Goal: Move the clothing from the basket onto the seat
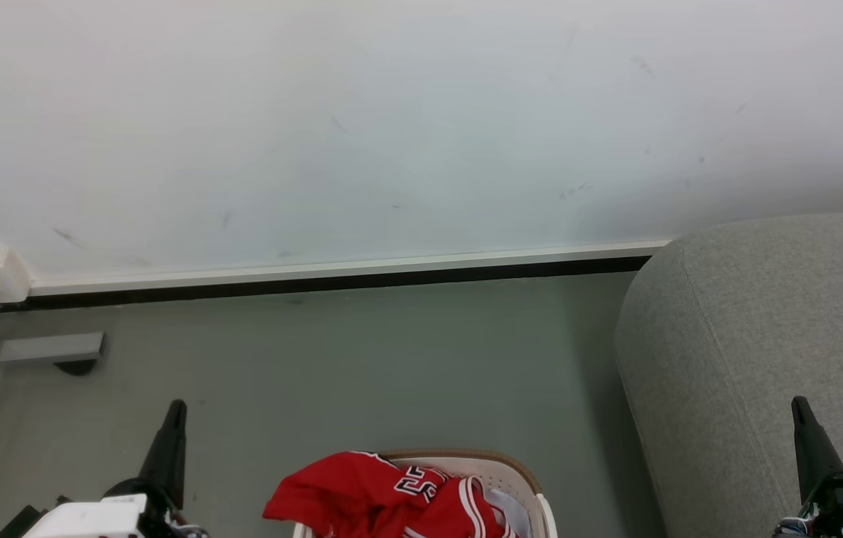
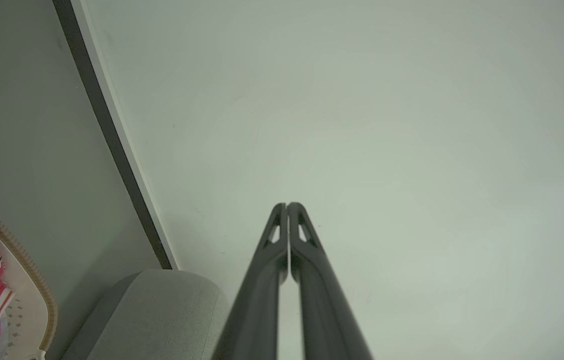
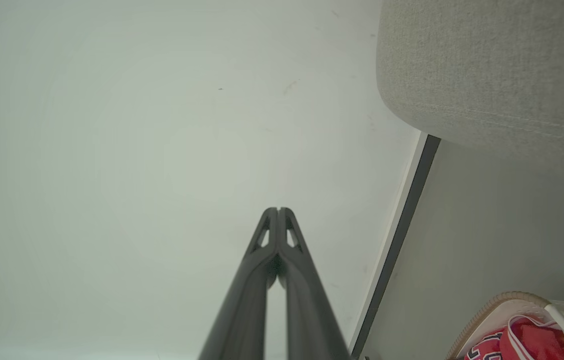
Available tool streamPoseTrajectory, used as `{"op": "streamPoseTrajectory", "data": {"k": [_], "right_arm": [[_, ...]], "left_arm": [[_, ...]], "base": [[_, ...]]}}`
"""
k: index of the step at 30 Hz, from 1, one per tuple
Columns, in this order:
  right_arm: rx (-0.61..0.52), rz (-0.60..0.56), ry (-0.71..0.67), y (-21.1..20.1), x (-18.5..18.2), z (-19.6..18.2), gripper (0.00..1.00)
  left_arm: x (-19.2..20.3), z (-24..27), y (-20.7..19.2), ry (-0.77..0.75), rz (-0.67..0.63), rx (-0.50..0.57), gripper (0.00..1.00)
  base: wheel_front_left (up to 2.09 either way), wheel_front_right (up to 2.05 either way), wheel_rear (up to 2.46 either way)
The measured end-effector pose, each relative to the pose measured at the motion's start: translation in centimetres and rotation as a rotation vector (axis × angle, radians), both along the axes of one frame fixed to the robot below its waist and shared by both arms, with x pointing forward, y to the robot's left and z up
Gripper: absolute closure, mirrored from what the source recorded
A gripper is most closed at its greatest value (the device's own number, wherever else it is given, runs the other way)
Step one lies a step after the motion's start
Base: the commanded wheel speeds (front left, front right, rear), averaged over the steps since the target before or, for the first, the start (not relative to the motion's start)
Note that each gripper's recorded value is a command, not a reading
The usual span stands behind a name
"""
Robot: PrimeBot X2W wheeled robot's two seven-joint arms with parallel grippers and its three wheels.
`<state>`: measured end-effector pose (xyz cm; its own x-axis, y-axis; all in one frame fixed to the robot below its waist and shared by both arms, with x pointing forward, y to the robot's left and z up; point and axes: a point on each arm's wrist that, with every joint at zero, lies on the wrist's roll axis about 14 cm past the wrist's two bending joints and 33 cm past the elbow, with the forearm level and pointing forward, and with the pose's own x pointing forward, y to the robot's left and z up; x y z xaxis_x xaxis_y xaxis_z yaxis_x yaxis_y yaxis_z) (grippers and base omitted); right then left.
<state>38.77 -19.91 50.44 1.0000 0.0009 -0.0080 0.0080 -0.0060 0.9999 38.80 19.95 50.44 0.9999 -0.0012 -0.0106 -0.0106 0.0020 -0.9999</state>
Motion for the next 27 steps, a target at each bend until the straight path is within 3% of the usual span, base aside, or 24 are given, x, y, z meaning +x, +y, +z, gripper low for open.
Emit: {"op": "streamPoseTrajectory", "data": {"k": [11, 12, 20, 27], "right_arm": [[0.0, 0.0, 0.0, 0.0, 0.0, 0.0, 1.0], [0.001, 0.0, 0.003, 0.0, 0.0, -0.1, 0.0], [-0.002, -0.007, 0.068, 0.5, -1.0, -2.3, 0.0], [-0.129, 0.003, 0.058, 1.0, -0.8, -1.8, 0.0]], "left_arm": [[0.0, 0.0, 0.0, 0.0, 0.0, 0.0, 1.0], [0.0, -0.1, 0.0, 0.003, 0.0, 0.0, 0.0], [-1.0, -2.3, -0.4, 0.07, 0.008, 0.004, 0.0], [-1.0, -2.2, -0.1, 0.071, 0.028, 0.078, 0.0]], "base": [[0.0, 0.0, 0.0], [0.0, 0.0, 0.0], [0.0, 0.0, 0.0], [0.0, 0.0, 0.0]]}}
